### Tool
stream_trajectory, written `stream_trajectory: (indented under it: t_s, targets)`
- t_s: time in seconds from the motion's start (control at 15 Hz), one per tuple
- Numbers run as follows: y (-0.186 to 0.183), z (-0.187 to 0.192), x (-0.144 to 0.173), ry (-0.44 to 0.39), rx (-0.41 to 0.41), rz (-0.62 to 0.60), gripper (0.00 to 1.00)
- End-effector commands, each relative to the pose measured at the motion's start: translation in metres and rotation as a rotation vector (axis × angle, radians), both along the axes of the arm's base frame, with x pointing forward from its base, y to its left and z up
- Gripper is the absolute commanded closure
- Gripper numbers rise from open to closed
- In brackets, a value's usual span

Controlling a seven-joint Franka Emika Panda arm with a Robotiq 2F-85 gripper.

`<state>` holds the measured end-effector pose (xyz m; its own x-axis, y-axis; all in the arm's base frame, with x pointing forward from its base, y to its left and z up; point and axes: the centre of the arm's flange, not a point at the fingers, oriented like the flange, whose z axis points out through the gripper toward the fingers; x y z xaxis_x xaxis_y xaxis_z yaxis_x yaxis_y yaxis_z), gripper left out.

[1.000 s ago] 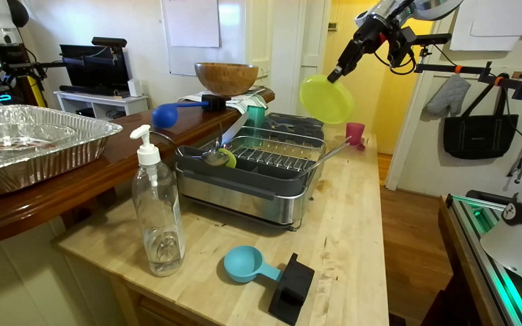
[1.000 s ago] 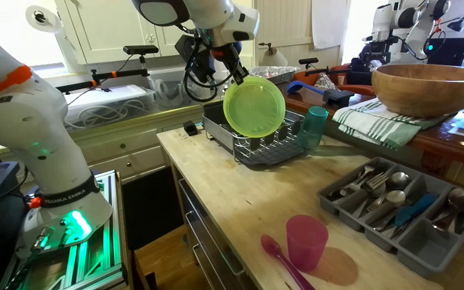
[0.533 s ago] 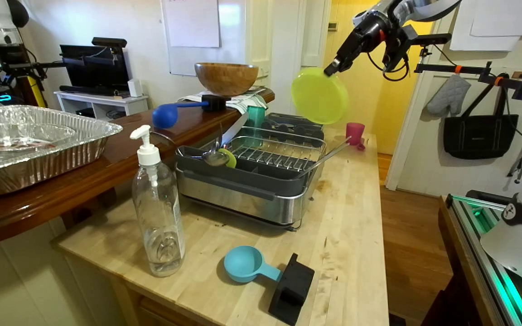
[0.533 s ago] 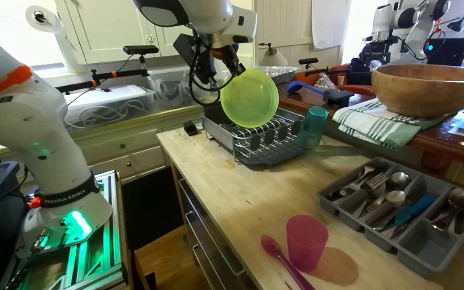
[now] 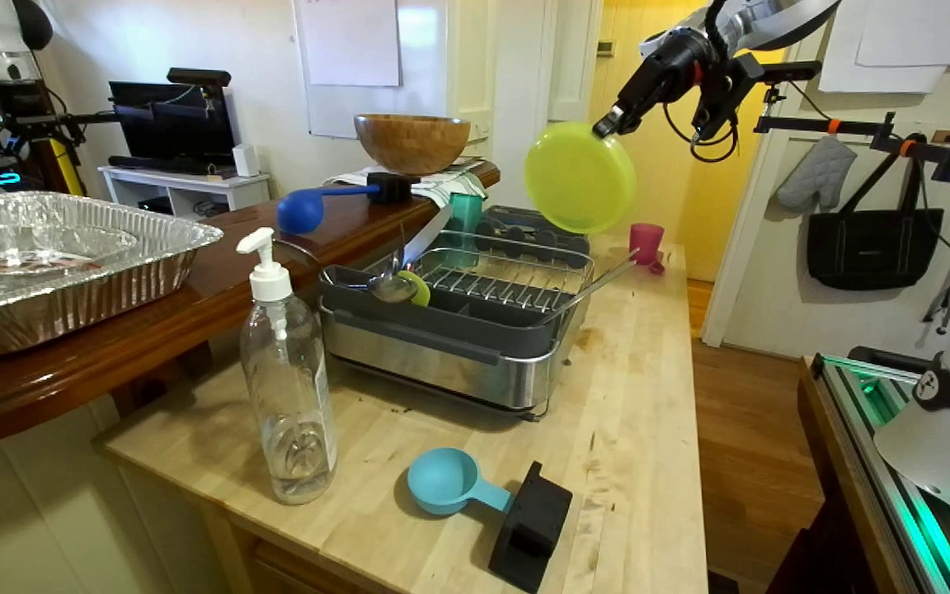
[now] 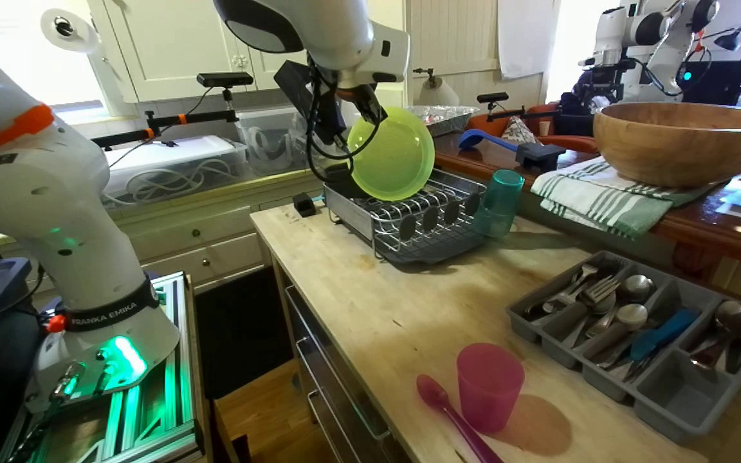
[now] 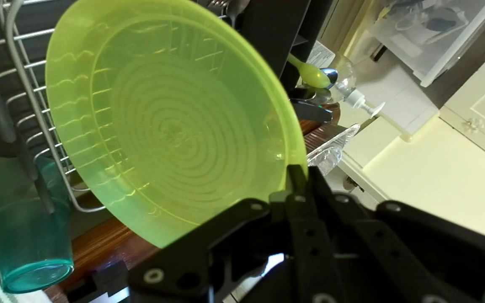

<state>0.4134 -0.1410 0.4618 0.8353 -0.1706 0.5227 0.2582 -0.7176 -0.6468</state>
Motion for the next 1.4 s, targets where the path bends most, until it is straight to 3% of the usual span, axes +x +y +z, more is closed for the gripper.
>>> stream_trajectory:
  t_s: [0.0,0.6,1.13,1.33]
  targets:
    - [-0.014,-0.011,0.004,-0.016,0.034,0.018,0.99]
    - [-0.012,-0.026,0.013,-0.044,0.073,0.004,0.99]
    - [0.031,-0.027,0.037,-0.040,-0.019,-0.178,0.99]
    - [0.044,-0.027,0.043,-0.041,-0.011,-0.238,0.99]
